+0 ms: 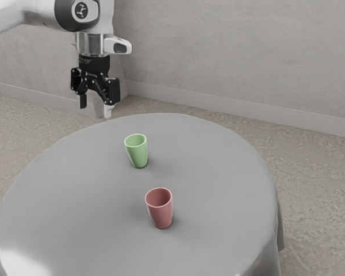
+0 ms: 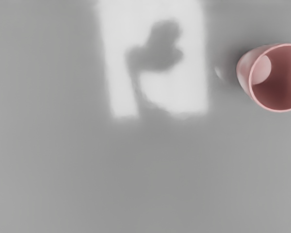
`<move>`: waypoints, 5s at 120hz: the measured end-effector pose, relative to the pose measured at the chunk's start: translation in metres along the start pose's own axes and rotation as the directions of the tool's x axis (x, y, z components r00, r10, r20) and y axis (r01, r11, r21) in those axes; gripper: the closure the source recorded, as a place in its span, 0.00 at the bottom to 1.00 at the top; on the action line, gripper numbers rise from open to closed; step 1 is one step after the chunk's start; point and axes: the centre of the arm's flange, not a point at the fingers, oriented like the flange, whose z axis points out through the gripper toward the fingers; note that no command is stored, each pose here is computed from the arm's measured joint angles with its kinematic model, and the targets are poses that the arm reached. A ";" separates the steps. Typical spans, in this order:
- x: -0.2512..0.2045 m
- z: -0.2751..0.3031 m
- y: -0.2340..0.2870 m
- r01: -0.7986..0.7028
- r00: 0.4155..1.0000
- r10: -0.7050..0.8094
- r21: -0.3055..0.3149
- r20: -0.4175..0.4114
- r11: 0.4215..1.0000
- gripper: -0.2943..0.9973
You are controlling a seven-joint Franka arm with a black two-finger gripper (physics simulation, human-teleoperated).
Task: Place the right cup onto the left cup
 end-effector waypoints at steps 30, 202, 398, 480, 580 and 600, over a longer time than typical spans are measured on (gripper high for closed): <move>0.026 0.038 0.011 -0.021 0.999 0.020 -0.011 -0.048 1.000 0.23; 0.075 0.264 0.113 -0.121 0.960 0.109 -0.030 -0.257 0.992 0.65; 0.193 0.106 -0.103 0.061 0.965 -0.053 0.026 -0.258 0.998 0.84; 0.206 0.121 -0.107 0.014 0.961 0.000 0.046 -0.275 0.999 0.84; 0.116 0.059 -0.068 -0.017 0.954 0.038 0.074 -0.296 0.997 0.27; 0.045 0.020 -0.039 -0.025 0.955 0.035 0.037 -0.293 0.999 0.25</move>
